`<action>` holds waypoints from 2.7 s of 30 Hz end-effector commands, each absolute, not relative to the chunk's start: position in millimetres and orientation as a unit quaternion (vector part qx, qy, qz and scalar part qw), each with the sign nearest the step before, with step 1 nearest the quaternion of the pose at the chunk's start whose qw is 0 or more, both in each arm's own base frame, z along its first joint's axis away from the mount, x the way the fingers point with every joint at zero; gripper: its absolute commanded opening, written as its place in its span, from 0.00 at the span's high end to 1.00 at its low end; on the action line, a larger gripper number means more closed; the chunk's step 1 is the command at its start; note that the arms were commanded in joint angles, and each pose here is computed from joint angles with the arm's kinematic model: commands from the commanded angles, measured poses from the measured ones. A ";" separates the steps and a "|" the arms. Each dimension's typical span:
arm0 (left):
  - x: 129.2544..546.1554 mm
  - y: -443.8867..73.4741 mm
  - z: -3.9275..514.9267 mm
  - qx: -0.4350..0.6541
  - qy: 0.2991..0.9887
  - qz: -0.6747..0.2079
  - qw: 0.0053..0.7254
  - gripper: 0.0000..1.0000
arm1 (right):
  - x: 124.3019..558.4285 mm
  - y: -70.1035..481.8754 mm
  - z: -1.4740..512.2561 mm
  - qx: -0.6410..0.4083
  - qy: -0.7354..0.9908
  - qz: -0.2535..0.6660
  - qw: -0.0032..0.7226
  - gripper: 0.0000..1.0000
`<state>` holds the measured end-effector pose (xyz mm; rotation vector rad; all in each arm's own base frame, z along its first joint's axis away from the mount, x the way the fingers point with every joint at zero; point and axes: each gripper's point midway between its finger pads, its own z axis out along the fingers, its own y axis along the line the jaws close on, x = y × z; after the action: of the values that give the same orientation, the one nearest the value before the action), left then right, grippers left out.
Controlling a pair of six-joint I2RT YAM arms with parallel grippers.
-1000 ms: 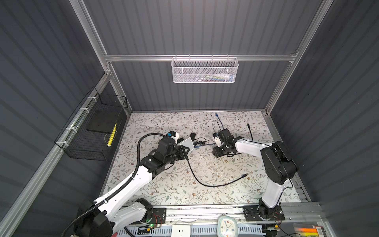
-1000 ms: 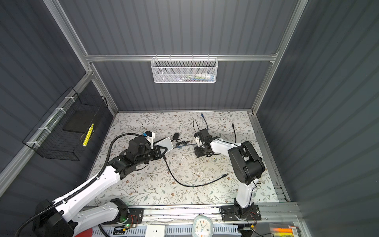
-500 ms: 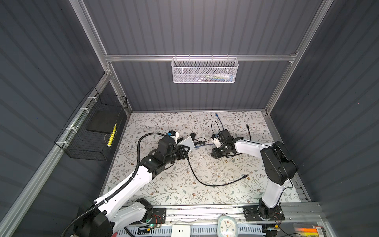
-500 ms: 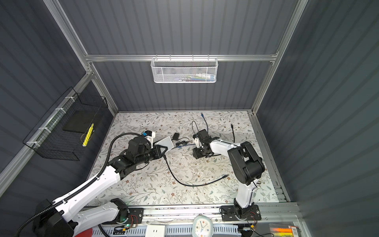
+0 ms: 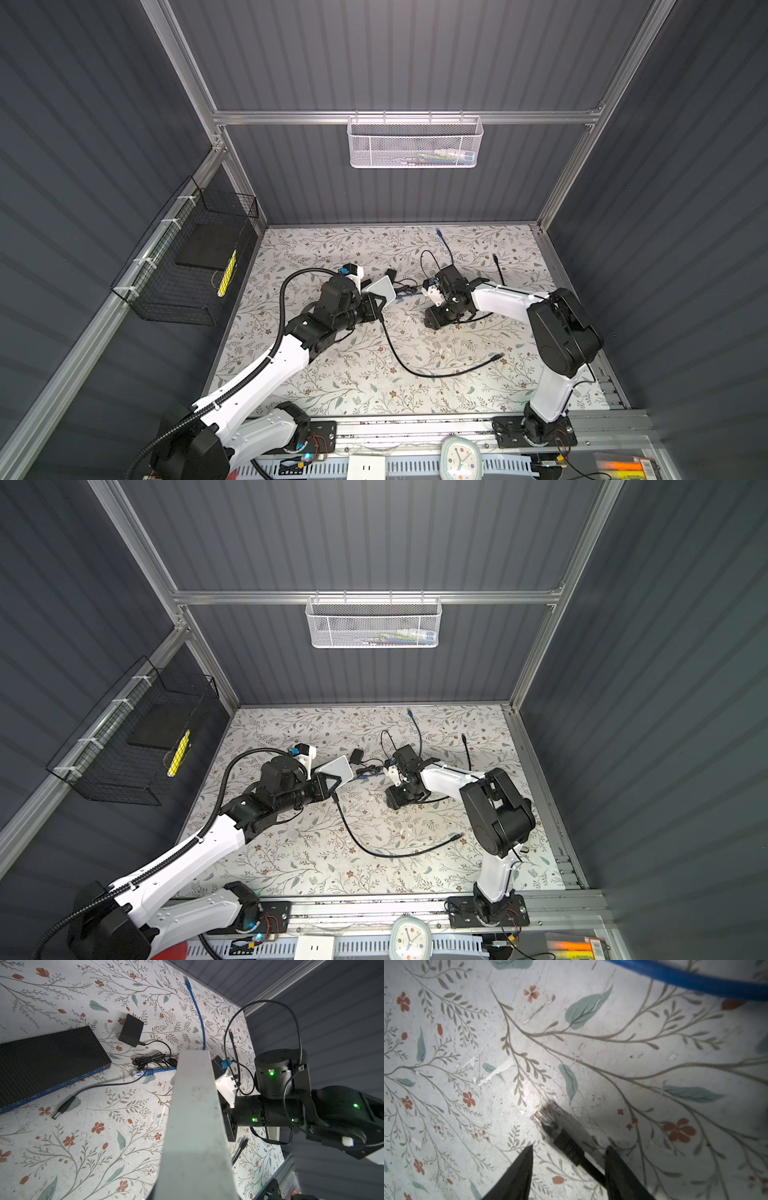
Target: Insert the plug into the switch port
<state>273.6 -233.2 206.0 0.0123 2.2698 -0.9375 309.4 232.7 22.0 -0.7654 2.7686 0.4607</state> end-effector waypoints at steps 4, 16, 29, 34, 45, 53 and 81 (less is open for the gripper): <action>275.5 -237.1 213.2 0.006 0.860 -0.379 0.342 1.00 | 305.7 220.6 19.6 -0.283 0.948 0.112 0.089 0.42; 273.8 -236.6 217.9 0.000 0.854 -0.389 0.345 1.00 | 308.2 229.5 20.0 -0.338 0.931 0.102 0.091 0.41; 269.8 -218.4 227.5 -0.010 0.855 -0.365 0.367 1.00 | 300.8 228.6 2.2 -0.365 0.927 0.072 0.054 0.48; 270.7 -216.4 227.3 -0.012 0.856 -0.364 0.368 1.00 | 294.1 221.6 2.2 -0.366 0.927 0.063 0.046 0.47; 272.4 -218.4 224.8 -0.010 0.857 -0.366 0.363 1.00 | 287.9 208.5 0.0 -0.357 0.932 0.052 0.045 0.47; 272.3 -217.8 224.3 -0.012 0.857 -0.366 0.362 1.00 | 288.6 212.5 -6.2 -0.360 0.930 0.061 0.040 0.50; 274.2 -219.0 217.0 -0.011 0.860 -0.366 0.356 1.00 | 285.7 222.2 -9.4 -0.379 0.921 0.086 0.016 0.64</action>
<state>273.1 -218.3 216.8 -0.0450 2.2315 -0.9341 310.4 233.9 15.7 -1.1317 2.7442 0.2662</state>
